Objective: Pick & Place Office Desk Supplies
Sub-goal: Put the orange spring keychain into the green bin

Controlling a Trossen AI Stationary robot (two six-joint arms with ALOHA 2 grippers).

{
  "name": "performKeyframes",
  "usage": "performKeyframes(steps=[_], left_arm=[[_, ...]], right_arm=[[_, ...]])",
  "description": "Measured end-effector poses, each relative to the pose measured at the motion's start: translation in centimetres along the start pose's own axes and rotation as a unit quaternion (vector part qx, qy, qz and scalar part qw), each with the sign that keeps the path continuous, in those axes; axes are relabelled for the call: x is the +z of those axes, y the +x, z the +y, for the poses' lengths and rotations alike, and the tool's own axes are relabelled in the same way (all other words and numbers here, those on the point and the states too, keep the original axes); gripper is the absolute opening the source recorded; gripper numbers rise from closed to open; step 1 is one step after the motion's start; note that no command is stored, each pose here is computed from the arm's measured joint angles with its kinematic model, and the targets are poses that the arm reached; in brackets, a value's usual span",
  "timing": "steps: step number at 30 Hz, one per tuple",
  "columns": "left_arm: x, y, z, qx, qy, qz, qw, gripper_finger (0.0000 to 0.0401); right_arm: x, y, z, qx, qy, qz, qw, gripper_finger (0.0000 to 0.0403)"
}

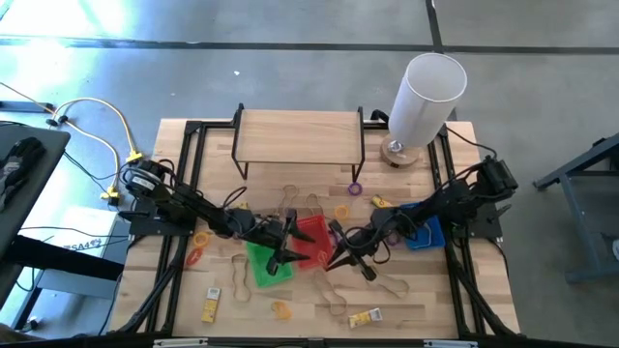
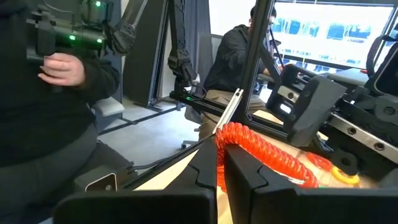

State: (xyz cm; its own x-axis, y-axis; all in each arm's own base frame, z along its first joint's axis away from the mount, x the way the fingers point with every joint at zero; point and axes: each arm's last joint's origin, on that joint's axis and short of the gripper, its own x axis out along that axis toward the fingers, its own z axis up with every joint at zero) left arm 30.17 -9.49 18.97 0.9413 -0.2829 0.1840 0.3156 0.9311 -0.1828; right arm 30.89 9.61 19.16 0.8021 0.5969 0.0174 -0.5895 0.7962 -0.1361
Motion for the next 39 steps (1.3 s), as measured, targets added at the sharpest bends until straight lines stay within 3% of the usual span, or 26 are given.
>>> performKeyframes(steps=[11,28,33,39], left_arm=[[0.0,0.0,0.0,0.000,0.000,0.000,1.000,0.0220],[-0.2,0.0,0.0,0.003,0.015,0.009,1.000,0.0219],[-0.2,0.0,0.0,0.003,0.015,0.009,1.000,0.0195],[-0.2,0.0,0.0,0.003,0.014,0.010,1.000,0.0140]], right_arm=[[1.7,1.6,-2.4,0.009,0.014,0.037,0.999,0.0003],[1.6,1.6,-3.1,0.000,0.021,0.053,0.998,0.0003],[1.6,1.6,-3.0,0.001,0.022,0.054,0.998,0.0003],[1.5,1.6,-3.0,0.000,0.023,0.056,0.998,0.0003]])
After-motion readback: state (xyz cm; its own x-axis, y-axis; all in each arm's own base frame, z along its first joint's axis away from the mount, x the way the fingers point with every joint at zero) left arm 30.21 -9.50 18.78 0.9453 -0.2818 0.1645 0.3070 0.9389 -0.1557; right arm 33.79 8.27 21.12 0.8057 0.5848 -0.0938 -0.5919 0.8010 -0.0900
